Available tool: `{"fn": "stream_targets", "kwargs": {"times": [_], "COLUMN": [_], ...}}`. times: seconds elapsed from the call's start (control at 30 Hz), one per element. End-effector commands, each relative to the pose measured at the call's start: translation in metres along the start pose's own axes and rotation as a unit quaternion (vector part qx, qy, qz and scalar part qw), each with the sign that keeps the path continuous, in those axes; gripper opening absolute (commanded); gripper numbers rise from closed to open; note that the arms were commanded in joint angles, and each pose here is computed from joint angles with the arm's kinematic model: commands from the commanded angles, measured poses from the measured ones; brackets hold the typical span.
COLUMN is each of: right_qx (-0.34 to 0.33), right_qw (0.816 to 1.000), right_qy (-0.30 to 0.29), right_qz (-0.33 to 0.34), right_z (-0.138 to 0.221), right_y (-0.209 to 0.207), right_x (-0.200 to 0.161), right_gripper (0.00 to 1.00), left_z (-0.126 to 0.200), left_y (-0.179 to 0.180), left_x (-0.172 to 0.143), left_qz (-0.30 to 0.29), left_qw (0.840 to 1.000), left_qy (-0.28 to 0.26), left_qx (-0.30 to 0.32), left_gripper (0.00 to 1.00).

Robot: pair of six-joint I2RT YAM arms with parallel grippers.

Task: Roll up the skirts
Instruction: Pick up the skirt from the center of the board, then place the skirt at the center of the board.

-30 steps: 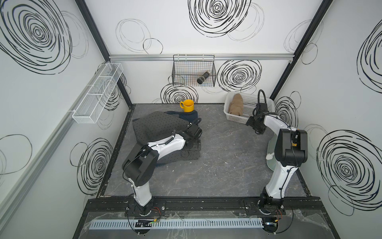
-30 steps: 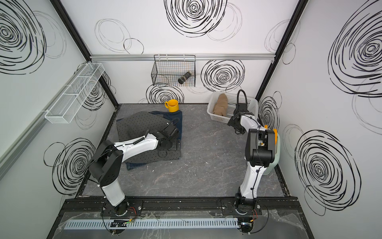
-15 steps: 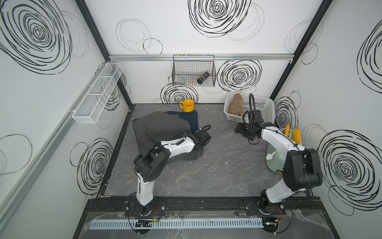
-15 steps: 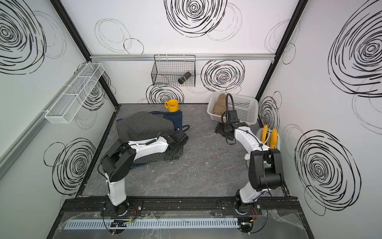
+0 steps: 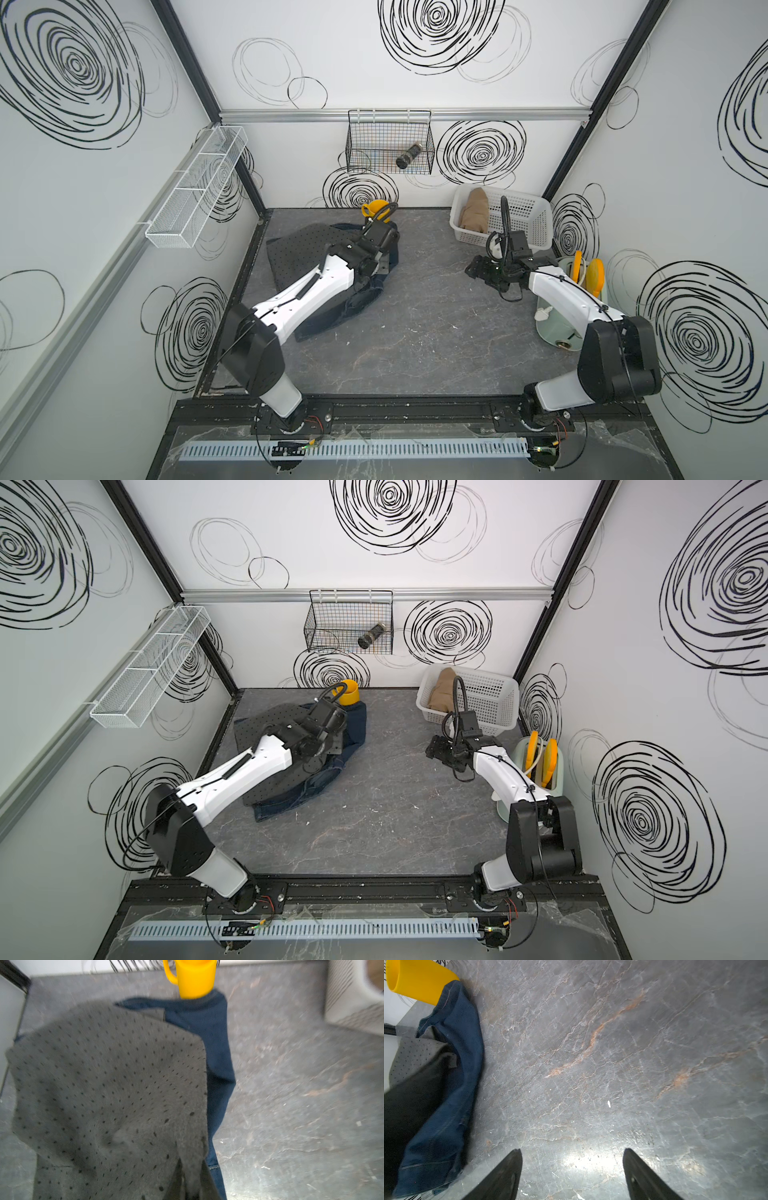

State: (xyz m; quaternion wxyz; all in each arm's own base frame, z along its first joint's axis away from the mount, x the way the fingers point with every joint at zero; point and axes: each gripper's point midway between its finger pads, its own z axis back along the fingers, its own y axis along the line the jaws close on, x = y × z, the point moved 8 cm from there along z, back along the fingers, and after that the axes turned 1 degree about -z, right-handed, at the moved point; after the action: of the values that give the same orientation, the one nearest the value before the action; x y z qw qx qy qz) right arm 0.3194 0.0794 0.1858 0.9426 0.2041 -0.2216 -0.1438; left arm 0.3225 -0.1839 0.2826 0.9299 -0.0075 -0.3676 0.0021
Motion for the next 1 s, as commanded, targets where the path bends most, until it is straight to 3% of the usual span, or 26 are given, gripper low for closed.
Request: {"fn": "stream_targets", "kwargs": {"times": [0.0,0.1,0.23,0.3,0.43,0.53,0.6,0.7,0.8,0.9,0.97], "right_qx": [0.011,0.011,0.019,0.018,0.032,0.035,0.040,0.049,0.061,0.059,0.057], "right_qw": [1.000,0.999,0.999,0.999,0.999,0.999,0.999,0.997,0.995,0.994,0.995], "right_qy": [0.024,0.030,0.028,0.026,0.027,0.012,-0.009,-0.051,-0.080,-0.087,-0.080], "right_qz": [0.008,0.010,0.009,0.001,-0.013,-0.028,-0.036,-0.031,-0.022,-0.029,-0.031], "right_z": [0.002,0.003,0.006,0.007,0.013,0.026,0.042,0.065,0.076,0.077,0.072], "right_y": [0.004,0.002,0.002,0.001,0.009,0.013,0.015,0.017,0.009,-0.003,-0.008], "right_x": [-0.005,-0.008,-0.011,-0.010,0.002,0.020,0.030,0.034,0.028,0.016,0.009], "right_gripper": [0.79,0.79,0.79,0.79,0.79,0.79,0.80,0.81,0.82,0.83,0.83], "left_z": [0.014,0.002,-0.010,-0.005,0.029,0.063,0.088,0.097,0.087,0.073,0.069], "left_y": [0.000,-0.009,-0.005,-0.007,-0.025,-0.063,-0.099,-0.144,-0.168,-0.166,-0.154], "left_x": [0.005,-0.015,-0.029,-0.010,0.068,0.114,0.118,0.065,-0.036,-0.130,-0.155], "left_qz": [-0.033,-0.043,-0.025,-0.012,-0.005,-0.047,-0.113,-0.197,-0.270,-0.329,-0.324], "left_qw": [0.999,0.997,0.999,0.999,0.994,0.977,0.961,0.943,0.923,0.907,0.913], "left_qy": [-0.006,0.033,0.028,0.005,-0.078,-0.129,-0.143,-0.121,-0.054,0.015,0.033], "left_qx": [-0.010,-0.047,-0.037,-0.049,-0.079,-0.166,-0.210,-0.239,-0.268,-0.264,-0.246], "left_gripper": [0.15,0.00,0.00,0.00,0.00,0.00,0.00,0.00,0.00,0.00,0.00]}}
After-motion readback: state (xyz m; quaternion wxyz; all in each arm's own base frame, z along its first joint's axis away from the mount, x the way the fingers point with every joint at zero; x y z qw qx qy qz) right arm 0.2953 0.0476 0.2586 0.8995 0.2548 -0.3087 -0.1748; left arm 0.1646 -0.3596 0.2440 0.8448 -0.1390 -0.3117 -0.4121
